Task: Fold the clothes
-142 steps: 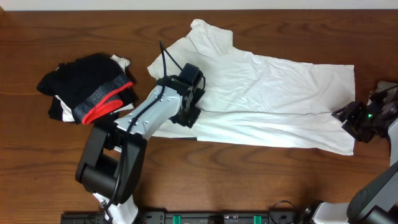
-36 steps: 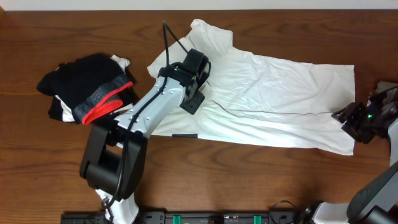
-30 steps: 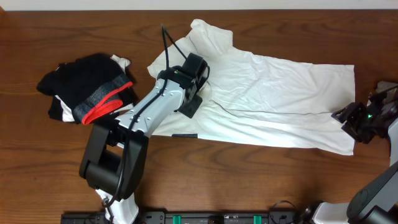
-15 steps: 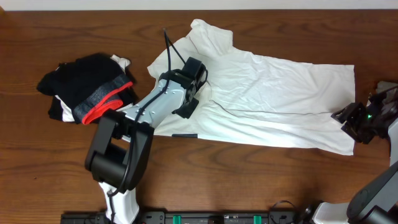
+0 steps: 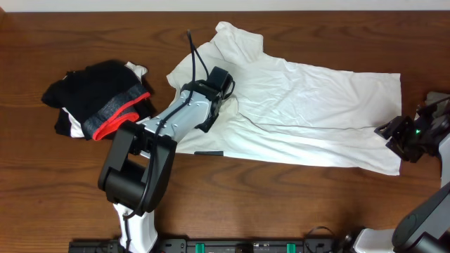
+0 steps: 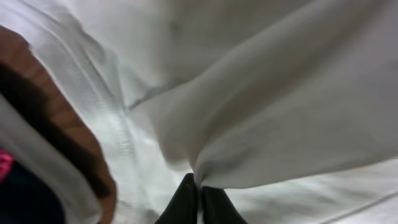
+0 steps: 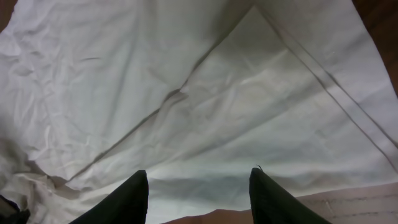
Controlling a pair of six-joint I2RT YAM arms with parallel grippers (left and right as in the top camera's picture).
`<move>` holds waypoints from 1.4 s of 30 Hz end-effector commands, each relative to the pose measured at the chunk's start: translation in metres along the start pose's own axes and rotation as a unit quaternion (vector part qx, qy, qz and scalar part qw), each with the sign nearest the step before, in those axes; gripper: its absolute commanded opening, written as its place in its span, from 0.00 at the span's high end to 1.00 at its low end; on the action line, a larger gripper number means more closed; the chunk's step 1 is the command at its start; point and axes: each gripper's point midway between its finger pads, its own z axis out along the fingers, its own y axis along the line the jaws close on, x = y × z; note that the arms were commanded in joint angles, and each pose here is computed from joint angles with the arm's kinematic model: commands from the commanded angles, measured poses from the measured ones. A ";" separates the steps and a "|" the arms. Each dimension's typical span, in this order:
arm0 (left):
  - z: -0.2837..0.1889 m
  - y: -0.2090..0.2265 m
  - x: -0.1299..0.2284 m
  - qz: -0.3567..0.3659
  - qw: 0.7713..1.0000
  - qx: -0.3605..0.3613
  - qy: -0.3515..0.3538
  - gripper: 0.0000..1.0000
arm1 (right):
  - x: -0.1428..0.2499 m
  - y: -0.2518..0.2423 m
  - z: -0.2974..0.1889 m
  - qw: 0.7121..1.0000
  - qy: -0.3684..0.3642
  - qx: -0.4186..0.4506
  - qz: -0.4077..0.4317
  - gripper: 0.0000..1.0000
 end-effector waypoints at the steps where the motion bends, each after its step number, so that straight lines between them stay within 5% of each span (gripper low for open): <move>1: -0.014 0.019 -0.023 0.022 0.999 -0.032 -0.038 0.94 | -0.004 0.006 -0.006 1.000 -0.011 -0.004 -0.015 0.49; 13: -0.022 0.044 -0.090 0.027 0.982 -0.067 -0.172 0.92 | -0.004 0.006 -0.006 1.000 -0.010 -0.003 -0.015 0.50; 15: -0.018 0.045 -0.089 0.026 0.984 -0.057 -0.170 0.83 | -0.004 0.006 -0.006 1.000 -0.010 -0.003 -0.015 0.49; 18: -0.012 0.046 -0.080 0.029 0.986 -0.053 -0.152 0.46 | -0.004 0.006 -0.006 1.000 -0.010 -0.003 -0.015 0.50; 22: -0.010 0.065 -0.060 -0.006 0.989 -0.095 -0.110 0.33 | -0.003 0.006 -0.006 1.000 -0.010 -0.003 -0.015 0.49; 33: -0.055 0.079 -0.014 -0.120 0.987 -0.083 -0.070 0.33 | 0.004 -0.017 -0.007 0.998 0.002 0.061 -0.014 0.53; 37: -0.064 0.058 0.004 -0.131 0.990 -0.010 -0.049 0.32 | 0.002 -0.045 -0.009 0.990 -0.009 0.137 0.013 0.48; 42: -0.059 0.019 0.015 -0.140 0.985 0.094 -0.016 0.32 | -0.017 -0.025 0.004 0.996 -0.031 0.075 0.022 0.66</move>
